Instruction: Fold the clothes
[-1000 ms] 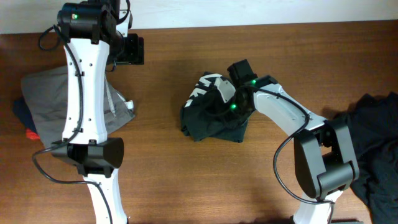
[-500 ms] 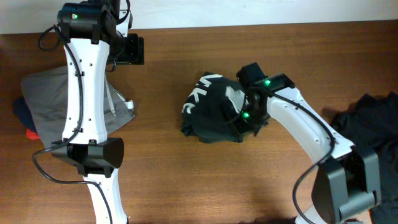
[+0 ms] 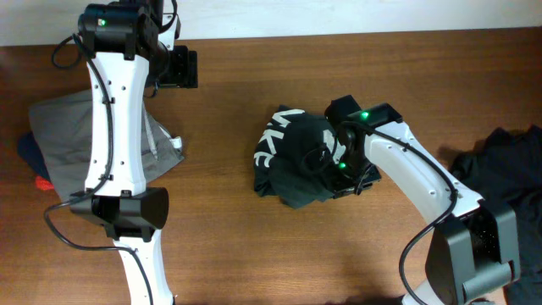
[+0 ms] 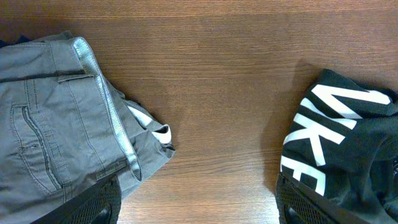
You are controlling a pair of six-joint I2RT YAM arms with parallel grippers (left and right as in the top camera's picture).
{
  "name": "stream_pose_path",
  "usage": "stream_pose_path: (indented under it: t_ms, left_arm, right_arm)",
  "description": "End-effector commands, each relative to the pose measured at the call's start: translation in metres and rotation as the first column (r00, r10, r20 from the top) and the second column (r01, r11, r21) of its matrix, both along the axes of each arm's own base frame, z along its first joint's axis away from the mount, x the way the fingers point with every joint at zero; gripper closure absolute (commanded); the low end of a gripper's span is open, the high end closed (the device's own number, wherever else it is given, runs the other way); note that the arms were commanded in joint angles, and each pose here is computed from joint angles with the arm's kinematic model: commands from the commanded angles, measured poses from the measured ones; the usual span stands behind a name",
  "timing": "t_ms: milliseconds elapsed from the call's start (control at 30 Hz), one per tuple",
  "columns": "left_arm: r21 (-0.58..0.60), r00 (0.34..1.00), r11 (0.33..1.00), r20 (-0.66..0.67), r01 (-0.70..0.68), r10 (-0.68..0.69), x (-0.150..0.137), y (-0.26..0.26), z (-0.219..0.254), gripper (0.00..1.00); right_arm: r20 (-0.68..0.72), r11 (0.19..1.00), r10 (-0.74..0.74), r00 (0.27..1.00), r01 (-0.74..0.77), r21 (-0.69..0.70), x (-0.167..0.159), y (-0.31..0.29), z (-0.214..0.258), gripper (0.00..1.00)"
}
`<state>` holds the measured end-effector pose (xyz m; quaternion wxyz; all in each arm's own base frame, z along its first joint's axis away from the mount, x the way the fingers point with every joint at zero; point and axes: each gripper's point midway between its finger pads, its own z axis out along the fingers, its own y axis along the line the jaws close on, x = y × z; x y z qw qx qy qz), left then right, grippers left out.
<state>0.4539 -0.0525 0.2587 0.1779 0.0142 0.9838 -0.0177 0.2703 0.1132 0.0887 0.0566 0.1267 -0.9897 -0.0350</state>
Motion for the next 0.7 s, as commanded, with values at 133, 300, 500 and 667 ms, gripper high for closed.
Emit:
stream_pose_path:
  t_ms: [133,300,500,667]
  left_arm:
    - [0.005,0.999,1.0,0.054,0.007,-0.007,-0.002,0.002,0.018,0.2]
    - [0.005,0.998,1.0,0.055,0.007,-0.007,-0.001,0.002,0.018,0.2]
    - [0.005,0.998,1.0,0.055,0.007,-0.007,-0.001,0.002,0.018,0.2]
    - [0.005,0.999,1.0,0.053,0.007,-0.007,-0.002,0.002,0.018,0.2]
  right_arm:
    - [0.144,0.926,-0.187,0.972,0.126,0.355,0.066,0.035,0.013,0.67]
    - [0.116,0.855,-0.258,0.959,0.171,0.489,0.091,0.06,0.004,0.67]
    - [0.001,0.79,-0.288,0.958,0.237,0.565,0.101,0.085,-0.028,0.67]
    - [0.028,0.773,-0.313,0.949,0.237,0.588,0.115,0.089,-0.031,0.71]
